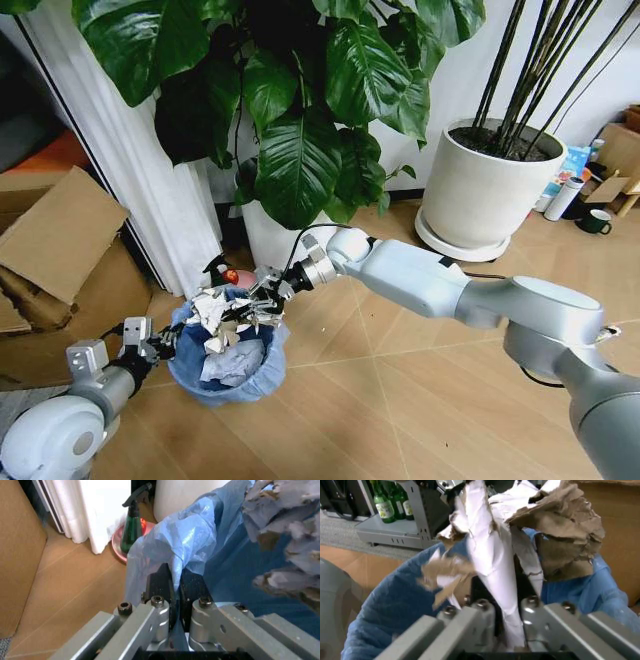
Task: Pick up the trash bin and place the garbage on the floor into it.
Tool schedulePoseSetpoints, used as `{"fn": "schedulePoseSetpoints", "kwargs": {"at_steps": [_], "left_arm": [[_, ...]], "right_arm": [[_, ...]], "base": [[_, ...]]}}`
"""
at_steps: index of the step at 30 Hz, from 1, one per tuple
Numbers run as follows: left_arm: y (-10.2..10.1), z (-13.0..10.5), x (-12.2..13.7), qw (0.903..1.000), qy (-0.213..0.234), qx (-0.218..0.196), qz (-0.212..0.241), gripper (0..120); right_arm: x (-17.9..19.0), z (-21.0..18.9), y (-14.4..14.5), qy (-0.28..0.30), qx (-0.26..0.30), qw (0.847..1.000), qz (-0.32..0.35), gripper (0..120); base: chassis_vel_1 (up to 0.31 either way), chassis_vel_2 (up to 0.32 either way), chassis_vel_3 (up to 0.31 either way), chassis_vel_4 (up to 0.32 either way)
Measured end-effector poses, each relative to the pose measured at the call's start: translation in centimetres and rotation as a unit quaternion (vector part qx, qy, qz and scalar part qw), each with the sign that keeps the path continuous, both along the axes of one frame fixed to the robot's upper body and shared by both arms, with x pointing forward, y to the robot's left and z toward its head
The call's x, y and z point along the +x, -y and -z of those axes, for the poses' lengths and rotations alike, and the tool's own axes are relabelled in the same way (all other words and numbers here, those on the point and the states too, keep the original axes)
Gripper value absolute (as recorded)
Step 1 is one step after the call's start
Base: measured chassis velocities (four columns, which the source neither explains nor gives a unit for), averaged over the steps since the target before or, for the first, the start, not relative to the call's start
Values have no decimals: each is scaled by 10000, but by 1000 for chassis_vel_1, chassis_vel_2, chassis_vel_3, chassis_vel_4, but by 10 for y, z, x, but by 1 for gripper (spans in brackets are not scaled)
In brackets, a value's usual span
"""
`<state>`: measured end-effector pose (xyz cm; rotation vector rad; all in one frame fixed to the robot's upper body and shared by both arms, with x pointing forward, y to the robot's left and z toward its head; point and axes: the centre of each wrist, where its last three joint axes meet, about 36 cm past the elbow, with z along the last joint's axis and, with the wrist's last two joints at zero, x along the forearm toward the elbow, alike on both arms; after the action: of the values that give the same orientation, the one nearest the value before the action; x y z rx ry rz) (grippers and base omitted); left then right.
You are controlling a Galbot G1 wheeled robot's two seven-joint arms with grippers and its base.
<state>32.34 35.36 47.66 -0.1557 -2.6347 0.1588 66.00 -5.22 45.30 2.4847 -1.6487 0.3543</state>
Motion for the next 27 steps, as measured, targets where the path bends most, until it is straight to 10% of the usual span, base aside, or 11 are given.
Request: {"fn": "schedulePoseSetpoints", "kwargs": {"at_steps": [22, 27], "left_arm": [[-13, 4, 8, 9999, -25, 66, -128, 0], [-19, 4, 7, 9996, 25, 16, -263, 0]], "right_arm": [[9, -41, 6, 419, 152, 9990, -23, 84], [-5, -14, 48, -220, 906, 9891, 1137, 99]], "base": [[0, 0, 0, 0], [0, 0, 0, 0]]}}
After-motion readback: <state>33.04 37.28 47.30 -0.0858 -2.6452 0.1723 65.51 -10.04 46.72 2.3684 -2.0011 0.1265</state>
